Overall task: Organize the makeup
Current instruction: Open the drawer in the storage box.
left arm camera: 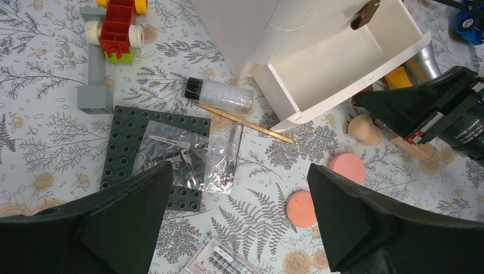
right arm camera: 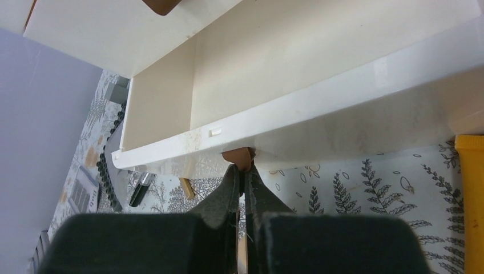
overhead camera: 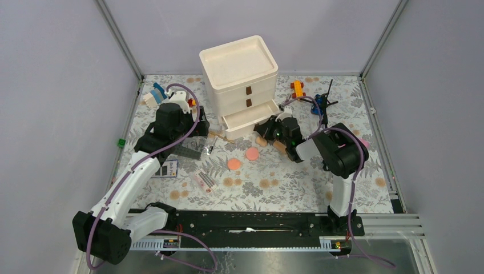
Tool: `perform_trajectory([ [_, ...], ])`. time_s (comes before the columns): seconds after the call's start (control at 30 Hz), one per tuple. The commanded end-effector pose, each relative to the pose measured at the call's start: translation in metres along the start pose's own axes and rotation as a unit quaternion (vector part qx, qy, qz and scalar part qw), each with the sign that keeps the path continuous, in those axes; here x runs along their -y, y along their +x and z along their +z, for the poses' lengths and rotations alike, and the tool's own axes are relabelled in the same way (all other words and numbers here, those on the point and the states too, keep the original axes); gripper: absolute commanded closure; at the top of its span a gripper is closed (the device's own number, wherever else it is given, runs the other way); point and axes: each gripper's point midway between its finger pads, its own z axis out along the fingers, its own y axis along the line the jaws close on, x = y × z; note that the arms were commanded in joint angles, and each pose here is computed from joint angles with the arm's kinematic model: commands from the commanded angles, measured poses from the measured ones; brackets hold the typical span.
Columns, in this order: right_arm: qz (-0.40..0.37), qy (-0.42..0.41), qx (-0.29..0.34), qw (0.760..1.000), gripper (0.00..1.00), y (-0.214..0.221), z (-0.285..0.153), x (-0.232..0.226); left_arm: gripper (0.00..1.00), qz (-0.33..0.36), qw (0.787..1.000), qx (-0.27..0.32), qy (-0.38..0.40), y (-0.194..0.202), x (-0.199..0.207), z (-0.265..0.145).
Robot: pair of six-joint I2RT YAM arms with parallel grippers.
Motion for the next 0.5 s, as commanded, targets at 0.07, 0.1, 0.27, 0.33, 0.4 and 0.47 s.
perform_trajectory([
  [0.07,-0.002,0.008,-0.016,1.0,1.0,0.009,-0.014,0.005,0.01,0.005,1.0,0.024,0.013,-0.014,0.006,-0.002],
  [0.1,-0.003,0.008,-0.016,1.0,1.0,0.009,-0.015,0.005,0.01,0.005,1.0,0.023,0.013,-0.013,0.005,-0.002],
  [0.27,-0.004,0.007,-0.02,1.0,1.0,0.013,-0.019,0.003,0.01,0.005,1.0,0.023,0.013,-0.013,0.005,-0.002],
  [0.33,-0.005,0.005,-0.021,1.0,1.0,0.014,-0.02,0.002,0.01,0.005,1.0,0.024,0.013,-0.013,0.005,-0.002],
  [0.4,-0.007,0.005,-0.022,1.0,1.0,0.015,-0.02,0.0,0.01,0.005,1.0,0.023,0.013,-0.013,0.006,-0.002],
  [0.47,-0.01,0.003,-0.023,1.0,1.0,0.016,-0.021,-0.002,0.01,0.005,1.0,0.024,0.014,-0.014,0.006,-0.002],
])
